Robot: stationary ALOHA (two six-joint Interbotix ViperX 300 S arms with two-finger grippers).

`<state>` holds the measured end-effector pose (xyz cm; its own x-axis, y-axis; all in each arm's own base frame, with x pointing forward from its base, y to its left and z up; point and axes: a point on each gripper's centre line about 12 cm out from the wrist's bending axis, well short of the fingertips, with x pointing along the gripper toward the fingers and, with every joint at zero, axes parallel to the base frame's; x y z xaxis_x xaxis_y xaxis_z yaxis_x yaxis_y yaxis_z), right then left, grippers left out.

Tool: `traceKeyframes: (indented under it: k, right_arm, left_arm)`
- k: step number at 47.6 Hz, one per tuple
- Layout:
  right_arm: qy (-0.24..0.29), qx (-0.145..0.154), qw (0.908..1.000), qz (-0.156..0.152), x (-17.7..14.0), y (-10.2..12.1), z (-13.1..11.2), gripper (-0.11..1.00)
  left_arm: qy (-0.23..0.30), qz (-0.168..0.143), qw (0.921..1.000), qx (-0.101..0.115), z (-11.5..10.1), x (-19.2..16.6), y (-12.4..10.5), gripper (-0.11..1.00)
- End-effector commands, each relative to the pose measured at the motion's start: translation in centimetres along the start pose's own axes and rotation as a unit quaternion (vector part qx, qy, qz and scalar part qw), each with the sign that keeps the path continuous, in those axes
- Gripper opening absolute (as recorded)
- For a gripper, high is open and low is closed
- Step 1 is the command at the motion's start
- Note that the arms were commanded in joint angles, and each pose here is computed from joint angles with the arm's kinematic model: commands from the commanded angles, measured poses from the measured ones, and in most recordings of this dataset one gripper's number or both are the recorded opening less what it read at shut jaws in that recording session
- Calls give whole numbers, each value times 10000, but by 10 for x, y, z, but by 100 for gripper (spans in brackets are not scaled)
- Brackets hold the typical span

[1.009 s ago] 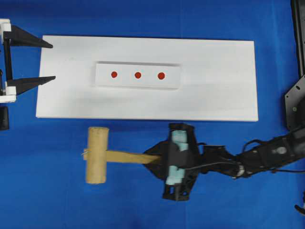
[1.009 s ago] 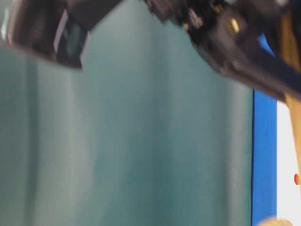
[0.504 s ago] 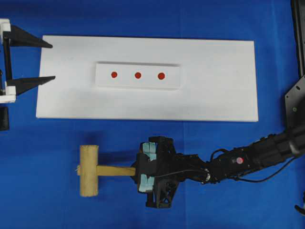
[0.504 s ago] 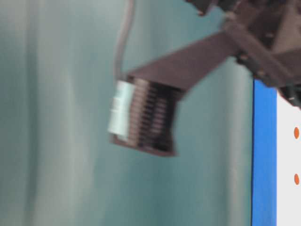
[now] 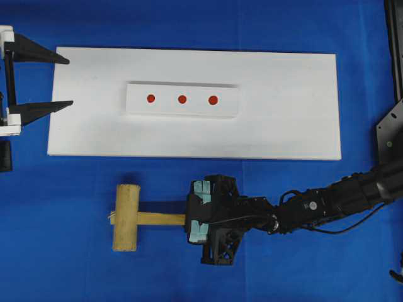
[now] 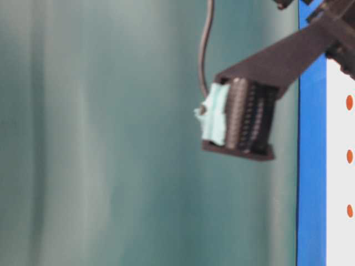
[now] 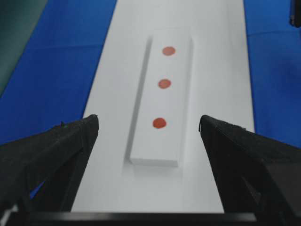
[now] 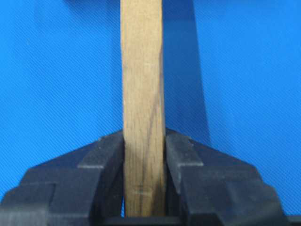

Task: Hit the mark with a hammer.
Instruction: 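Lower the mallet onto the table and open the right gripper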

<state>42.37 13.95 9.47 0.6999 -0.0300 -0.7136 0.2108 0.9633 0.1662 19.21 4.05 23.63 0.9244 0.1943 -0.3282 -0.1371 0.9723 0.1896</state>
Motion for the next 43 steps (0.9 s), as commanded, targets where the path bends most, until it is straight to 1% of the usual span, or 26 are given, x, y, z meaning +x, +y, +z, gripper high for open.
traceKeyframes:
  k: [1,14,16,18,25,29,31,36,43]
  right_arm:
    - [-81,47,10000,21,-5,-1,7,8]
    - [79,8,9999,-112,7,-8,-5,8]
    - [105,-4,9998,-146,9,-9,-7,10]
    - [116,-23,9998,-153,10,-10,-8,17]
    - [97,-77,9997,-221,10,-12,-8,52]
    - [91,-93,9996,-255,10,-13,-9,68]
    - [89,-100,9996,-255,9,-13,-9,70]
    - [34,-102,9997,-220,4,-12,-5,70]
    - [-214,-56,9997,-71,-18,-9,14,70]
  left_arm:
    - [-65,29,10000,-13,4,0,1,86]
    - [-35,22,10000,-43,2,0,1,86]
    - [-35,23,10000,-36,2,0,1,86]
    - [-20,20,10000,-36,1,1,1,86]
    - [-5,16,10000,-74,0,1,1,86]
    - [10,13,10000,-89,-2,0,0,86]
    - [10,13,10000,-89,-3,0,0,86]
    - [25,10,9999,-97,-4,0,0,86]
    - [33,9,9999,-105,-4,0,0,86]
